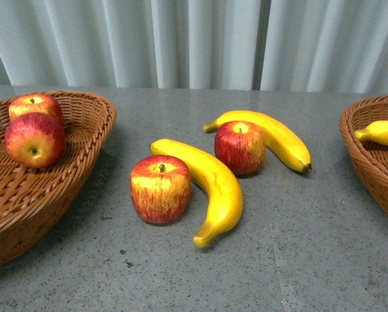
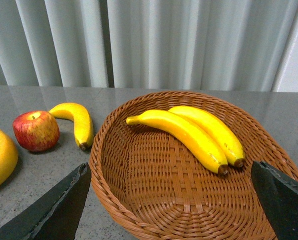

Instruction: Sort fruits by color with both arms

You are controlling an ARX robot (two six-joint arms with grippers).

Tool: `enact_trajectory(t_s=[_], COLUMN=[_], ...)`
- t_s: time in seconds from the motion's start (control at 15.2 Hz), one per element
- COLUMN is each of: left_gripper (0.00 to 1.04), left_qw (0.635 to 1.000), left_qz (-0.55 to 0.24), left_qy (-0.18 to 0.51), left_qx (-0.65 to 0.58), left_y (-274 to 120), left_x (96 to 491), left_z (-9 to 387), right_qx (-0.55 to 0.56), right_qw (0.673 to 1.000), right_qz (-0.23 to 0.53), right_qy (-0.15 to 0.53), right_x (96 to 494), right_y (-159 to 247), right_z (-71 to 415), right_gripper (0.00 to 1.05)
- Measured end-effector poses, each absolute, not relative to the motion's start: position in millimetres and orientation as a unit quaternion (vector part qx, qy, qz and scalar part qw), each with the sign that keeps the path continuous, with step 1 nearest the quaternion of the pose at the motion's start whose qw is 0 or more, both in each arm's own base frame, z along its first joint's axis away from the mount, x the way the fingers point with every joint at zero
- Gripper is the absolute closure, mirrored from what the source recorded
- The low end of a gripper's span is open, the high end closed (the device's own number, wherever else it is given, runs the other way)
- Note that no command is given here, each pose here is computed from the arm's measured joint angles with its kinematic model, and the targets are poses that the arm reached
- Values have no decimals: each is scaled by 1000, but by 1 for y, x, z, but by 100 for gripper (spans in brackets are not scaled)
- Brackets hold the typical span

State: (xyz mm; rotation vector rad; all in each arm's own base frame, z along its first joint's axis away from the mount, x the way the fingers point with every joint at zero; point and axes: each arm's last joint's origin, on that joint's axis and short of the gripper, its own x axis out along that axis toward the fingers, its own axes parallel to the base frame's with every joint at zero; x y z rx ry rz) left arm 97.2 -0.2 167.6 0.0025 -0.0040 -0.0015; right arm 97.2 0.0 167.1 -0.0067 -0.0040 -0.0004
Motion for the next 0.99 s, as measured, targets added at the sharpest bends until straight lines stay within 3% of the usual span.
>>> enact_trajectory(t_s=[0.07, 0.2, 0.33, 0.53, 0.79, 0.99], left_gripper=[7, 7, 7, 7, 7, 7], left_qw=[1000, 993, 988, 996, 966, 934], left_qz=[1, 91, 151, 59, -197, -247], left_qy=[0, 73, 30, -24, 106, 187], left_qx=[1, 17, 27, 58, 126, 177], left_y=[0, -2, 7, -4, -67, -84], left_x=[97, 105, 120, 163, 252, 292], left_z=[167, 171, 202, 250, 255, 232], right_qx=[-3, -3, -2, -2, -2, -2], right_qw=[1000, 1000, 1000, 1000, 1000, 1000], right_qz=[0, 0, 0, 0, 0, 0], right_qy=[-2, -2, -2, -2, -2, -2], right_x=[97, 97, 97, 97, 97, 97], right_y=[0, 0, 0, 0, 0, 0], right_z=[167, 167, 167, 167, 167, 167], right_gripper=[6, 6, 6, 6, 6, 6])
